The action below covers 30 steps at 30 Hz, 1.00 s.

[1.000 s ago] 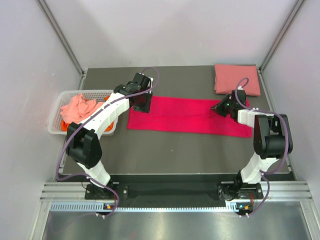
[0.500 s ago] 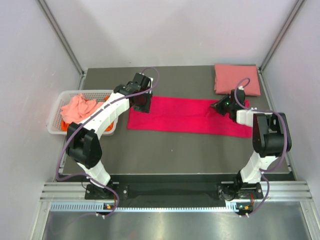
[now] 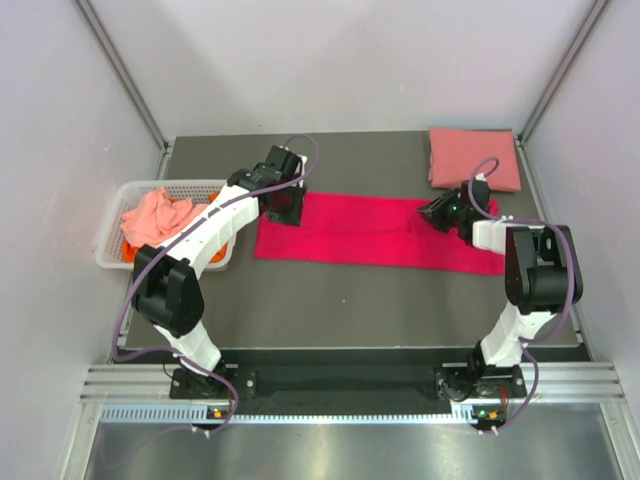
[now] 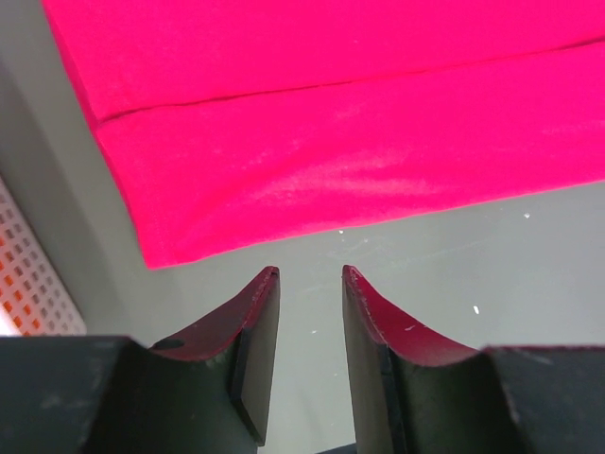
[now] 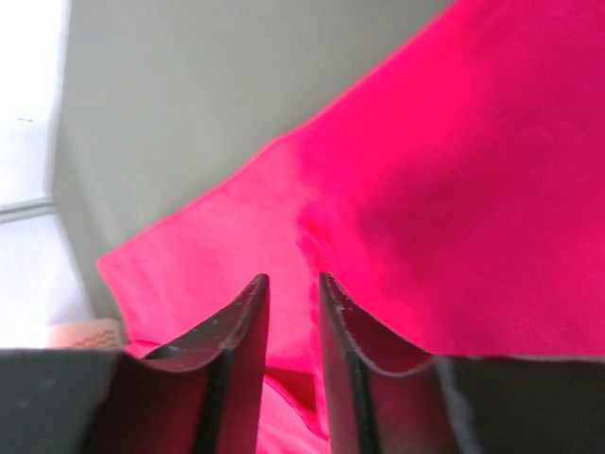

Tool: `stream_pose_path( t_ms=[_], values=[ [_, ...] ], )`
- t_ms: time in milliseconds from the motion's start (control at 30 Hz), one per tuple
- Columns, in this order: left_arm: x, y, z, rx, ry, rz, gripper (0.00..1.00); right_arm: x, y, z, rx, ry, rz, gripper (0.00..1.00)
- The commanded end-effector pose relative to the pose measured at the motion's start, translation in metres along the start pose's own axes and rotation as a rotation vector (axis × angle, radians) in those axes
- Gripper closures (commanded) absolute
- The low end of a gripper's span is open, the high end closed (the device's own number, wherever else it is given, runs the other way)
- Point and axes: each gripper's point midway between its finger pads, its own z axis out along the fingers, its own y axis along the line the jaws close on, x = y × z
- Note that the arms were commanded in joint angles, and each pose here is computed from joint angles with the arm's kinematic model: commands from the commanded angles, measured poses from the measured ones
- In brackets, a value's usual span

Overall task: Fold and stack the t-shirts
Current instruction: Fold the tshirt

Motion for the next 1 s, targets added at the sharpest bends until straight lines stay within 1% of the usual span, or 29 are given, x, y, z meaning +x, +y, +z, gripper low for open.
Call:
stream_pose_path(
  t_ms=[0, 33, 100, 133, 167, 200, 233, 300, 367, 433, 467, 600, 667, 967],
  values=[
    [-0.017, -0.019, -0.005, 0.079, -0.044, 0.0, 0.62, -0.022, 0.034, -0.02, 0.01, -0.042, -0.116, 0.7],
    [-0.015, -0.021, -0.002, 0.082, -0.032, 0.001, 0.62, -0.014, 0.019, -0.027, 0.091, -0.003, -0.11, 0.7],
    [-0.012, -0.029, -0.001, 0.103, -0.017, 0.01, 0.62, -0.02, 0.008, -0.041, 0.188, -0.022, -0.129, 0.69],
    [-0.008, -0.03, 0.0, 0.104, -0.003, 0.016, 0.62, -0.013, -0.007, -0.053, 0.271, 0.007, -0.12, 0.69],
    [-0.004, -0.031, 0.001, 0.1, 0.007, 0.022, 0.62, -0.015, -0.016, -0.061, 0.322, 0.005, -0.117, 0.69],
    [-0.002, -0.032, 0.002, 0.1, 0.014, 0.016, 0.63, -0.011, -0.036, -0.073, 0.416, 0.019, -0.107, 0.69],
    [0.001, -0.031, 0.003, 0.098, 0.022, 0.008, 0.63, -0.009, -0.039, -0.082, 0.436, 0.024, -0.096, 0.69],
    [0.011, -0.032, 0.004, 0.109, 0.037, -0.012, 0.63, 0.003, -0.062, -0.096, 0.507, 0.061, -0.052, 0.7],
    [0.023, -0.033, 0.008, 0.124, 0.058, -0.023, 0.63, -0.005, -0.09, -0.114, 0.57, 0.033, 0.011, 0.7],
    [0.028, -0.037, 0.006, 0.15, 0.065, -0.034, 0.63, -0.011, -0.101, -0.125, 0.595, -0.004, 0.027, 0.7],
    [0.032, -0.039, 0.007, 0.157, 0.069, -0.033, 0.63, -0.012, -0.114, -0.131, 0.62, -0.014, 0.044, 0.69],
    [0.037, -0.041, 0.002, 0.173, 0.05, -0.029, 0.62, -0.027, -0.135, -0.149, 0.681, -0.087, 0.06, 0.68],
    [0.042, -0.045, 0.001, 0.186, 0.053, -0.024, 0.62, -0.03, -0.145, -0.154, 0.699, -0.098, 0.081, 0.68],
    [0.043, -0.053, -0.018, 0.226, 0.012, 0.005, 0.62, -0.036, -0.166, -0.161, 0.744, -0.16, 0.123, 0.68]
  ],
)
